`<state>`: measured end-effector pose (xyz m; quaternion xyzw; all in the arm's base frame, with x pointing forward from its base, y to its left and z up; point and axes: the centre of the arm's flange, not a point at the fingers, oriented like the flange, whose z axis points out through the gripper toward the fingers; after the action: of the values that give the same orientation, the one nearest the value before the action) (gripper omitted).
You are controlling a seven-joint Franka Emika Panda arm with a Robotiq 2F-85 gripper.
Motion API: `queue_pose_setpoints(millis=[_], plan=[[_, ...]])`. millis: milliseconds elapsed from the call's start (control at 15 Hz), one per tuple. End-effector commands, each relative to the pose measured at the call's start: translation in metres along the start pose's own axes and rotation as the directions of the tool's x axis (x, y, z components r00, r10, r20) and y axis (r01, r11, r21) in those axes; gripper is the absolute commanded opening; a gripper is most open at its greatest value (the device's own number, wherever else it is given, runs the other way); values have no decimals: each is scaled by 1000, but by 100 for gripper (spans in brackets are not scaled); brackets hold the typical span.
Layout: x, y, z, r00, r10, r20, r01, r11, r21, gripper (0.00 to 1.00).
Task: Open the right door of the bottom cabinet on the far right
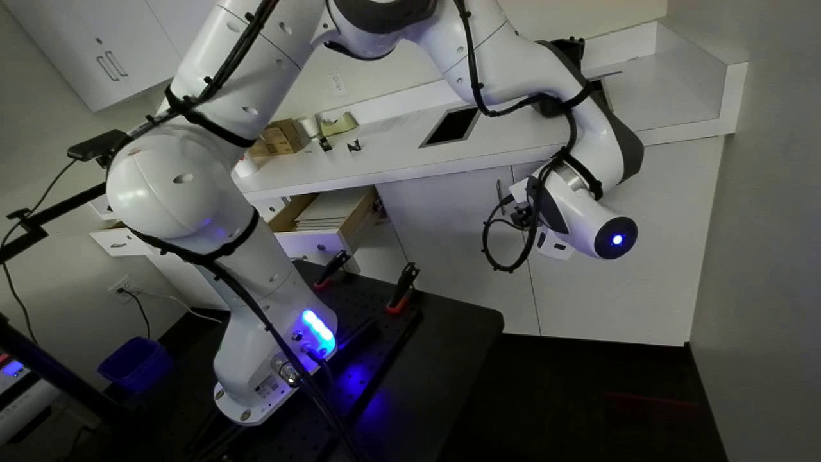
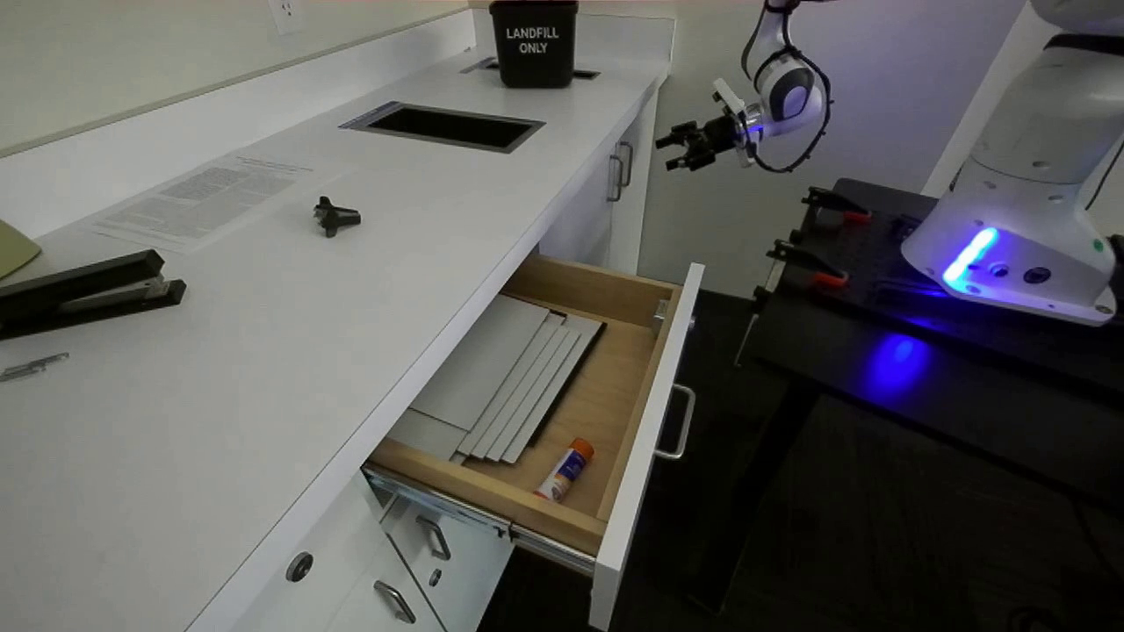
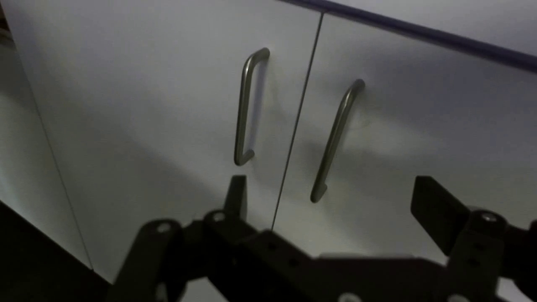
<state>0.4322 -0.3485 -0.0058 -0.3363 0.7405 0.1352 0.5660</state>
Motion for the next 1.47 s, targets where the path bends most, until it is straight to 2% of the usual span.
queue_pose_setpoints(millis=[0,267,600,1000,1267,1400], plan=[[0,-2,1,1000,1,17,-1,1000,2,100],[0,-2,8,1000,2,30,-2,1000,5,100],[-3,-5,29,1000,16,0,-16,1000,13,100],[-5,-11,56,1000,21,-19,-19,996,84,100],[-4,-12,68,999,25,-26,-22,994,104,100],[-4,-10,72,1000,26,-16,-25,994,107,72]])
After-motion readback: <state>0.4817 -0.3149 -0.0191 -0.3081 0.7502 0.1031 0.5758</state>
